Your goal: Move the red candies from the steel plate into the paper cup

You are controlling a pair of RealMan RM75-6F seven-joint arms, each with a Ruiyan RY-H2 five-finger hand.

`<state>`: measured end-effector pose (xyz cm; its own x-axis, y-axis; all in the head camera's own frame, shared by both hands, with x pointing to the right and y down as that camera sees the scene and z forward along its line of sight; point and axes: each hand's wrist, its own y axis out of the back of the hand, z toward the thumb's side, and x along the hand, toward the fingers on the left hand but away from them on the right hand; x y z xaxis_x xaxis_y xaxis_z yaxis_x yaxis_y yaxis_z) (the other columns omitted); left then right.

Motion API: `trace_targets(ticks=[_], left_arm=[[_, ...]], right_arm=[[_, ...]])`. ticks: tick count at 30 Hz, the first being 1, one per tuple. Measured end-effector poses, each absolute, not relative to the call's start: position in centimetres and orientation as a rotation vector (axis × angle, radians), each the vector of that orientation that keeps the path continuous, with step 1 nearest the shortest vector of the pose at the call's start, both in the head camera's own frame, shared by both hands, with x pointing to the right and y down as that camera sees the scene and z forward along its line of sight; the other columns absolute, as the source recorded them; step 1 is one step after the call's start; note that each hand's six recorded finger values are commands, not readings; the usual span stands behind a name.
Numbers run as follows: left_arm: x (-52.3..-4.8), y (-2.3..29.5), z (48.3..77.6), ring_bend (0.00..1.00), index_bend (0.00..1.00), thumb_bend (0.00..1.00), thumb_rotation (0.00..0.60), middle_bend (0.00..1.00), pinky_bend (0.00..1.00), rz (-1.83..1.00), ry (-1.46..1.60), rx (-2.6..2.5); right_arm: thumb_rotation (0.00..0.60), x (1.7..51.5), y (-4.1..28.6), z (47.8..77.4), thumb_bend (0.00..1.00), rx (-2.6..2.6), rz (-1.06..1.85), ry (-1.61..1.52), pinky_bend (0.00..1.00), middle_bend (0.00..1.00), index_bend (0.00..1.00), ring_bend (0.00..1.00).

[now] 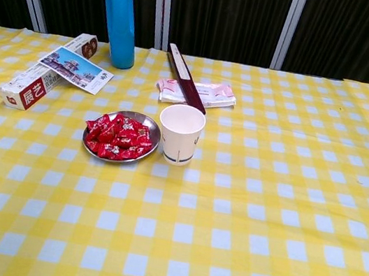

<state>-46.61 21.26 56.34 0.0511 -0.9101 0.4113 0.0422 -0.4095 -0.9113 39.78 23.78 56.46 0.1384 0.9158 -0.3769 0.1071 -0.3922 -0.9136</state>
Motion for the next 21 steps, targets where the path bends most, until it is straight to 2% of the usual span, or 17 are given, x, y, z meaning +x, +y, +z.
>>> trace_targets(ticks=[1, 4, 8, 12, 18, 21], left_arm=[[-46.3, 20.9, 56.4, 0.61, 0.11, 0.17, 0.6, 0.23, 0.73, -1.478, 0.905, -1.513], [-45.1, 19.4, 56.6, 0.73, 0.13, 0.17, 0.6, 0.24, 0.84, -1.465, 0.889, -1.519], [-43.1, 17.2, 57.2, 0.84, 0.15, 0.18, 0.6, 0.26, 0.92, -1.443, 0.86, -1.542], [-40.6, 14.9, 58.3, 0.86, 0.17, 0.18, 0.6, 0.25, 0.93, -1.436, 0.812, -1.587], [-35.8, 11.9, 60.5, 0.8, 0.18, 0.29, 0.6, 0.18, 0.91, -1.43, 0.699, -1.672], [-33.6, 11.0, 61.7, 0.78, 0.17, 0.31, 0.6, 0.17, 0.9, -1.432, 0.646, -1.697]], right_arm=[[0.6, 39.8, 23.8, 56.5, 0.39, -1.656, 1.337, -1.005, 0.0, 0.0, 0.0, 0.0], [0.6, 39.8, 23.8, 56.6, 0.39, -1.664, 1.341, -1.005, 0.0, 0.0, 0.0, 0.0], [0.6, 39.8, 23.7, 56.6, 0.39, -1.677, 1.345, -1.019, 0.0, 0.0, 0.0, 0.0], [0.6, 39.9, 23.6, 56.6, 0.39, -1.691, 1.348, -1.028, 0.0, 0.0, 0.0, 0.0], [0.6, 40.0, 23.4, 56.6, 0.39, -1.714, 1.352, -1.052, 0.0, 0.0, 0.0, 0.0], [0.6, 40.1, 23.3, 56.5, 0.39, -1.724, 1.354, -1.066, 0.0, 0.0, 0.0, 0.0]])
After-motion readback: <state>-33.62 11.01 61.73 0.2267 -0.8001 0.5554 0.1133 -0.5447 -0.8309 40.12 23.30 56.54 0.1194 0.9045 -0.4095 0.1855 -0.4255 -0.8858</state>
